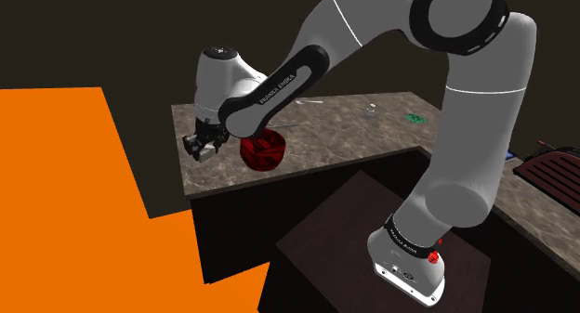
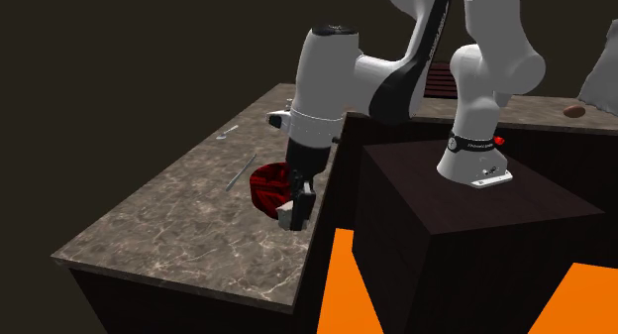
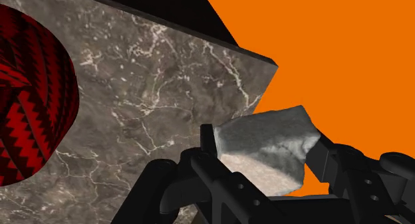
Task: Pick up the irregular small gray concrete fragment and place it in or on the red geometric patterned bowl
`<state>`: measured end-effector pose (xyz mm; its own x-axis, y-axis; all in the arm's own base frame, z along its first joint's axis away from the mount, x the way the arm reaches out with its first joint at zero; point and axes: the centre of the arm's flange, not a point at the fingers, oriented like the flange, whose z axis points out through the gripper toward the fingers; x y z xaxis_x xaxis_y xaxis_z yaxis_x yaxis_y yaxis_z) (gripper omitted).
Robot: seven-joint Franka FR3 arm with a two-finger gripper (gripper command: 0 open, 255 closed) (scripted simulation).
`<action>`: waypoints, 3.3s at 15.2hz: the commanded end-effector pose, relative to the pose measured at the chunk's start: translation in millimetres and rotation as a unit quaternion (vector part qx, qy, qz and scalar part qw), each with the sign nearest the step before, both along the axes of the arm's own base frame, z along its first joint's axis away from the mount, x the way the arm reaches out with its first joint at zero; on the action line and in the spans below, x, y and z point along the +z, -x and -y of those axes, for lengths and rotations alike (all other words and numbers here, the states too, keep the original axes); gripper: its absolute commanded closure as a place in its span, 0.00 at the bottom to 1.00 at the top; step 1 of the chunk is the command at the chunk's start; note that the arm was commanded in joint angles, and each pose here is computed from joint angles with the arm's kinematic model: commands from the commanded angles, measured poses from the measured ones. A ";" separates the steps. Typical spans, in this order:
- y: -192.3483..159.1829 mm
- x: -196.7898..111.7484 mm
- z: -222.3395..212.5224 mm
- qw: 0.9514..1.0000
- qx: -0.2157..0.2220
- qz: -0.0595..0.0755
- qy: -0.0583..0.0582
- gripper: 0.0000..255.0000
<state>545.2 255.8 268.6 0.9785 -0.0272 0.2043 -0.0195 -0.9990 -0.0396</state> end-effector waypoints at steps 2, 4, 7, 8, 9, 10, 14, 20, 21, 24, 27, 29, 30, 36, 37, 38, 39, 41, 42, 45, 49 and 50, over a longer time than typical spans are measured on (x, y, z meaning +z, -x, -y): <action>-0.5 15.0 -0.4 1.000 0.000 0.000 0.000 1.00; -0.5 25.6 -0.4 1.000 0.000 0.000 0.000 1.00; -0.1 27.1 26.0 1.000 0.000 0.000 0.000 1.00; 0.2 27.1 39.2 1.000 0.000 0.000 0.000 1.00; 0.4 27.0 52.4 1.000 0.000 0.000 0.000 1.00; 0.6 27.0 65.6 1.000 0.000 0.000 0.000 1.00; 1.6 26.8 118.4 1.000 0.000 0.000 0.000 1.00; 3.0 26.5 197.6 1.000 0.000 0.000 0.000 1.00; 3.3 26.5 210.8 1.000 0.000 0.000 0.000 1.00; 4.1 26.3 258.8 1.000 0.000 0.000 0.000 1.00; 4.1 10.4 258.7 1.000 0.000 0.000 0.000 1.00; 4.1 -0.1 258.7 1.000 0.000 0.000 0.000 1.00; 4.1 -5.4 258.7 1.000 0.000 0.000 0.000 1.00; 4.1 -37.1 258.7 1.000 0.000 0.000 0.000 1.00; 4.1 -42.3 258.7 1.000 0.000 0.000 0.000 1.00; 4.2 -42.8 258.7 1.000 0.000 0.000 0.000 1.00; 4.1 -42.8 258.7 1.000 0.000 0.000 0.000 1.00; 4.1 -42.8 258.7 1.000 0.000 0.000 0.000 1.00; 4.1 -42.8 258.7 1.000 0.000 0.000 0.000 1.00; 4.1 -42.8 258.7 1.000 0.000 0.000 0.000 1.00; 4.1 -42.8 258.8 1.000 0.000 0.000 0.000 0.00; 4.1 -42.8 258.8 1.000 0.000 0.000 0.000 0.00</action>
<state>541.0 -3.0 225.8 0.9786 -0.0271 0.2040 -0.0194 -0.9990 -0.0395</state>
